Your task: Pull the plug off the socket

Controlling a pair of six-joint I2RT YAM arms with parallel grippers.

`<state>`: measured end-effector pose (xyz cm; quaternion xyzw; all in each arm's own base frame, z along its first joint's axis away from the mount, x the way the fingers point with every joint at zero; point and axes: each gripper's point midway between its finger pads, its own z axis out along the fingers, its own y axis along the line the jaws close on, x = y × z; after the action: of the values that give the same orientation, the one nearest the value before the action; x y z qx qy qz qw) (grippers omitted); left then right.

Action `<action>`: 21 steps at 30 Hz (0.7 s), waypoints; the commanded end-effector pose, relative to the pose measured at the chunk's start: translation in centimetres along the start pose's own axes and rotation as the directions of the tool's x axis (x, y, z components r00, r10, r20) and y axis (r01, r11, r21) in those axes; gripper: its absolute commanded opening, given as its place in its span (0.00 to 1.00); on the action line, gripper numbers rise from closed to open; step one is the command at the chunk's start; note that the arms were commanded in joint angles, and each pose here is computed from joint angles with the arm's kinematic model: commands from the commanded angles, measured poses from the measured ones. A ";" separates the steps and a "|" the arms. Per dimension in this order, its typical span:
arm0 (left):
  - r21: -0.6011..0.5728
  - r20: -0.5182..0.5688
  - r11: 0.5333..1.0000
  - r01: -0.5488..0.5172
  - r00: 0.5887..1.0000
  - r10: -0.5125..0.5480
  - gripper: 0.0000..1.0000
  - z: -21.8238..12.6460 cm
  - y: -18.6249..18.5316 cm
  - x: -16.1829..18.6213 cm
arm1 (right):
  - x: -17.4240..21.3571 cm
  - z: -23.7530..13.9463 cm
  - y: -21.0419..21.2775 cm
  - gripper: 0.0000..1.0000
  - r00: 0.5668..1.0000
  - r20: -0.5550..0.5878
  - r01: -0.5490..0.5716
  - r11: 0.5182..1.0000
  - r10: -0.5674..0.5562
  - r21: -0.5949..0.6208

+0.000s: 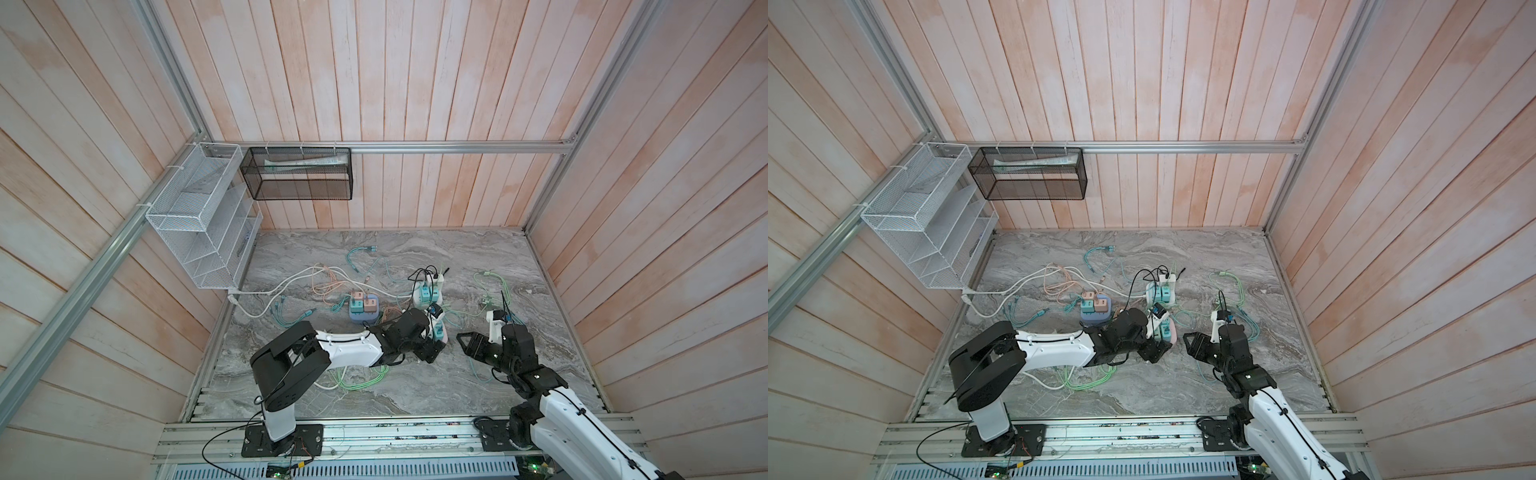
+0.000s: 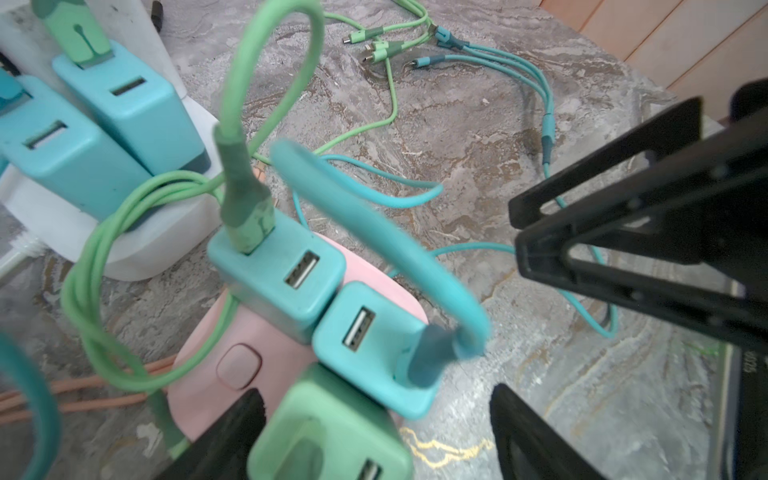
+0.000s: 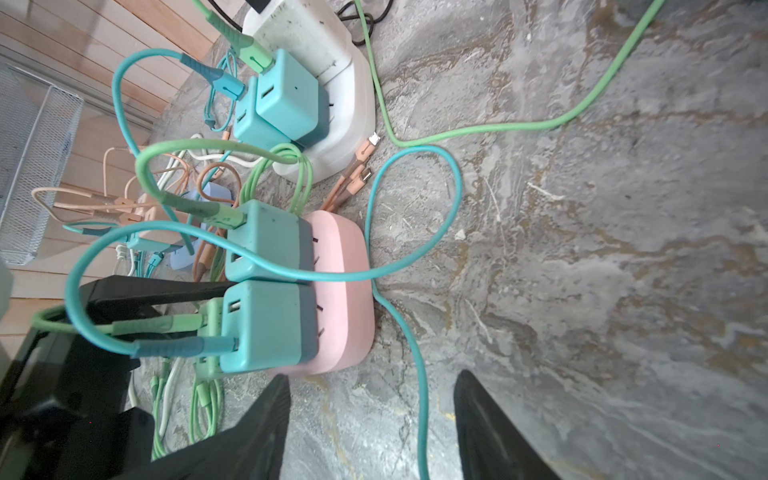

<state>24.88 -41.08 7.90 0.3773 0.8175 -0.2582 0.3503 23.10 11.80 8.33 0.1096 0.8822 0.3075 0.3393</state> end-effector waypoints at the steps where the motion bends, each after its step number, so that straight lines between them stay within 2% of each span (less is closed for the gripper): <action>1: 0.009 0.028 0.999 -0.034 0.999 0.033 0.87 -0.7 -0.1 -0.1 | -0.8 -0.4 1.0 0.58 1.000 0.019 0.005 1.000 -0.005 -0.012; 6: 0.028 0.037 0.997 -0.073 0.997 0.072 0.85 -0.2 -0.4 0.2 | -0.6 -0.2 1.6 0.49 1.000 -0.001 0.031 0.999 -0.031 -0.008; 11: 0.033 0.052 0.990 -0.138 0.989 0.136 0.85 -0.2 -0.5 -0.1 | -0.8 -0.6 2.9 0.45 0.997 -0.019 0.073 0.997 -0.073 -0.002; 16: 0.033 0.045 0.981 -0.191 0.981 0.190 0.81 0.4 -0.5 0.0 | 0.8 -0.4 3.5 0.31 0.996 -0.070 0.050 0.998 -0.052 -0.027; 21: 0.045 0.039 0.973 -0.227 0.974 0.225 0.78 0.3 -0.4 0.7 | 2.0 0.4 3.4 0.29 0.996 -0.085 0.011 0.999 -0.014 -0.044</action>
<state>24.64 -41.29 7.72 0.4501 0.7709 -0.2426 0.3798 22.06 15.53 10.39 0.0641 0.8863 0.3305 0.3181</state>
